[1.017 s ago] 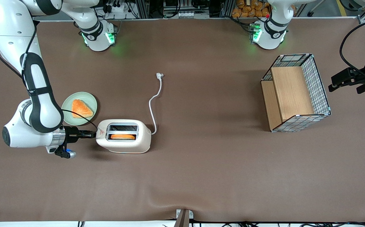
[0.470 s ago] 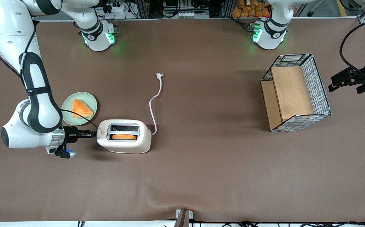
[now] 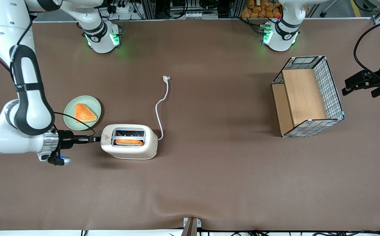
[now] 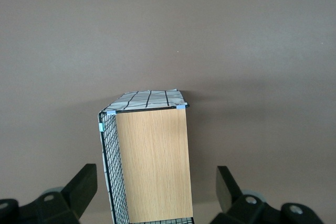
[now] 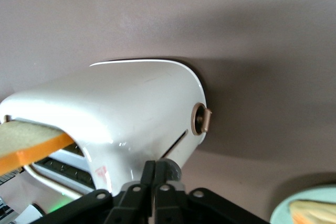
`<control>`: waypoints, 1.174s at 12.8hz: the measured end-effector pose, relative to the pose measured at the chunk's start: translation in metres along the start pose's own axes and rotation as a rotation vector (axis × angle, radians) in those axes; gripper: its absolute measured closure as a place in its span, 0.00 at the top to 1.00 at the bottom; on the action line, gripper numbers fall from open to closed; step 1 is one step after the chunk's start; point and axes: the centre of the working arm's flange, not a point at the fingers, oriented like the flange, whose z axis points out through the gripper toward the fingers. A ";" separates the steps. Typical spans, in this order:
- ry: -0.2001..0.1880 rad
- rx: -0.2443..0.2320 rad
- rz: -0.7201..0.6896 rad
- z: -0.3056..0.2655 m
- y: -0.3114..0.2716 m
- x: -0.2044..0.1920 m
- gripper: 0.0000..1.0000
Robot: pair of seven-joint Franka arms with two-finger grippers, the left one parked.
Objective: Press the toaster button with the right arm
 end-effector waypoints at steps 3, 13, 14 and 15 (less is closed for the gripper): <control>0.021 -0.066 -0.038 -0.034 -0.007 -0.003 0.44; 0.128 -0.398 -0.166 -0.168 -0.044 -0.067 1.00; 0.144 -0.424 -0.174 -0.182 -0.050 -0.079 1.00; 0.161 -0.449 -0.183 -0.195 -0.054 -0.091 1.00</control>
